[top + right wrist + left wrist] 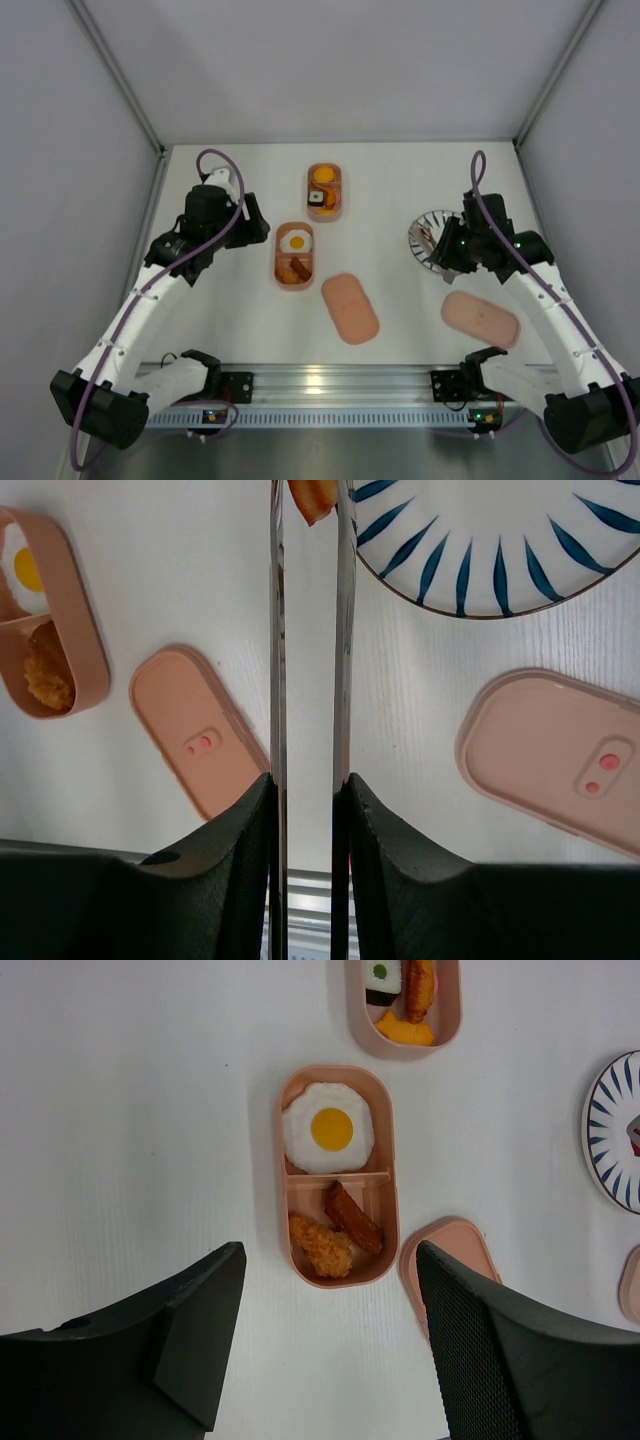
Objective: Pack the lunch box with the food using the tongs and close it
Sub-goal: Place the fake food in the packing box.
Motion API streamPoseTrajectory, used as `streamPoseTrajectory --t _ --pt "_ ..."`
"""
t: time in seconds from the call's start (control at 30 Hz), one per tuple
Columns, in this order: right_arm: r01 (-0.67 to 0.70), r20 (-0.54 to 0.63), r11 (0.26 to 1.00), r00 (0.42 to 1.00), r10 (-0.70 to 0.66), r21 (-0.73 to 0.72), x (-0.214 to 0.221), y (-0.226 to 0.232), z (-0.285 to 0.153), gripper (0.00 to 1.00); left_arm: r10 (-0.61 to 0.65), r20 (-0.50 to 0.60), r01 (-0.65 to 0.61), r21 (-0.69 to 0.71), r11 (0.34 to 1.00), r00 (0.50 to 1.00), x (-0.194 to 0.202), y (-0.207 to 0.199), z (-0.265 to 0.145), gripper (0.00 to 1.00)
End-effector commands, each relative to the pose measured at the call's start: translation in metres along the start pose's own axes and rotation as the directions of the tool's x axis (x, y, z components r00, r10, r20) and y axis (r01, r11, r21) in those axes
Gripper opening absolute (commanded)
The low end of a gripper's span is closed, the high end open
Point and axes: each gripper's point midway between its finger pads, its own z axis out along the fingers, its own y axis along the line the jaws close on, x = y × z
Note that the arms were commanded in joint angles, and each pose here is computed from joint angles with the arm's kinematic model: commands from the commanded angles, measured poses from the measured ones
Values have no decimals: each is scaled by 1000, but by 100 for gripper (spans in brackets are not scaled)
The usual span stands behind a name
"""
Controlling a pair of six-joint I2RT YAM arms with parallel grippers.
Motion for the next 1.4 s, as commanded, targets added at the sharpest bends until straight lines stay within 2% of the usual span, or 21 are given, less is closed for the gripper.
streamPoseTrajectory --t 0.0,0.3,0.5,0.87,1.1,1.37 --pt "19 99 996 995 -10 -90 -29 30 -11 15 1 37 -1 9 1000 999 -10 -2 -2 74" --pt "68 86 984 995 -54 -166 -26 73 -11 15 1 36 -1 8 1000 999 -9 -2 0 74" --pt "148 93 963 987 -130 -227 -20 133 -10 15 1 30 -1 0 1000 1000 -8 0 1 74" --pt "291 64 894 956 -286 -341 16 243 6 15 11 34 -10 -10 1000 999 -10 1 -1 74" --pt "319 51 867 945 -324 -382 27 286 27 15 23 42 -22 -28 999 999 -15 4 -5 74" --pt "327 23 870 939 -343 -370 38 298 55 17 27 53 -25 -35 999 998 -20 4 -10 74"
